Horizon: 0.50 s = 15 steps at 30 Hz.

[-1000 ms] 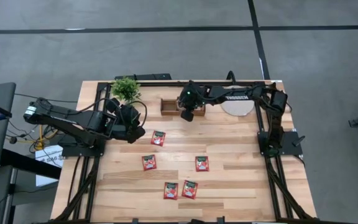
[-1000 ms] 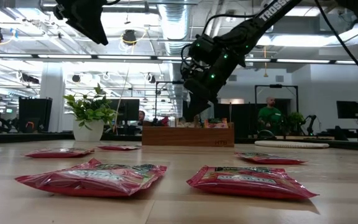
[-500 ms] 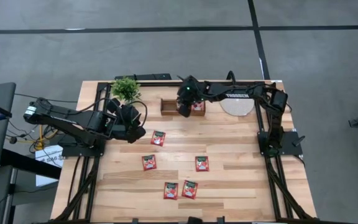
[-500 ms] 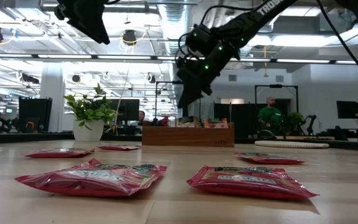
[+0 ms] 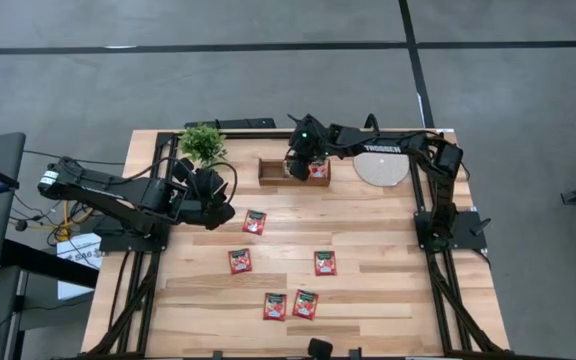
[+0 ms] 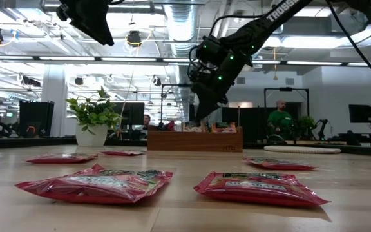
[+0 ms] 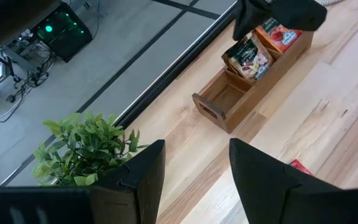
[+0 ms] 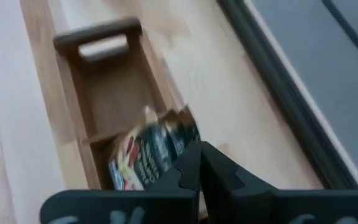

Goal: Pick & Place Tea
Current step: Put the brown tea bag into the middle section of the wooden organizer

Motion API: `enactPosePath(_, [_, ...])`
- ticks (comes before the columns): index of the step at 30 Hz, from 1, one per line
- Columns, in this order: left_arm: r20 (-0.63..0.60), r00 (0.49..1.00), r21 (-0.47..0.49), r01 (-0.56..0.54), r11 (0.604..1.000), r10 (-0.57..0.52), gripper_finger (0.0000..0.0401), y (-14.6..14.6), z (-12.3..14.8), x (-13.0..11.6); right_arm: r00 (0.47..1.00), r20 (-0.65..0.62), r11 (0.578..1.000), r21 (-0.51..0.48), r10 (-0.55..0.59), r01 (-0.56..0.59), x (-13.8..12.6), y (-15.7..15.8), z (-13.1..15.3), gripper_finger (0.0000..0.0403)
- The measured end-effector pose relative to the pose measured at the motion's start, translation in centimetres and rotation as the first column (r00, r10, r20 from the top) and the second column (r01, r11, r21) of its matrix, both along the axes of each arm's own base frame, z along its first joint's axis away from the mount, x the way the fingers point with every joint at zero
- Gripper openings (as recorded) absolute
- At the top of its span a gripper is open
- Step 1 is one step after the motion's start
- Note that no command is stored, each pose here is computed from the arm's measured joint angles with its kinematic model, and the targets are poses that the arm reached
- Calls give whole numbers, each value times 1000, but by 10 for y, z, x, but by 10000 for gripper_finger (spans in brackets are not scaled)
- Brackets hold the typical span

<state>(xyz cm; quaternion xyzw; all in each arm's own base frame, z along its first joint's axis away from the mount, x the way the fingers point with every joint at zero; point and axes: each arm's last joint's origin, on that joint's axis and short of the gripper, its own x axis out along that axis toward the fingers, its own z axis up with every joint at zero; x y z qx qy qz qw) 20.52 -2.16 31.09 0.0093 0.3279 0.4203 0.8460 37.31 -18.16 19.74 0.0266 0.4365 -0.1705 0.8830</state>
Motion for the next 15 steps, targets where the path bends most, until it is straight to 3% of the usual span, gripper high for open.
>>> enactPosePath(15, [-3, 1000, 2, 2, 1000, -2, 172, 0, 0, 0, 999, -38, 1000, 5, -12, 12, -3, 4, -7, 0])
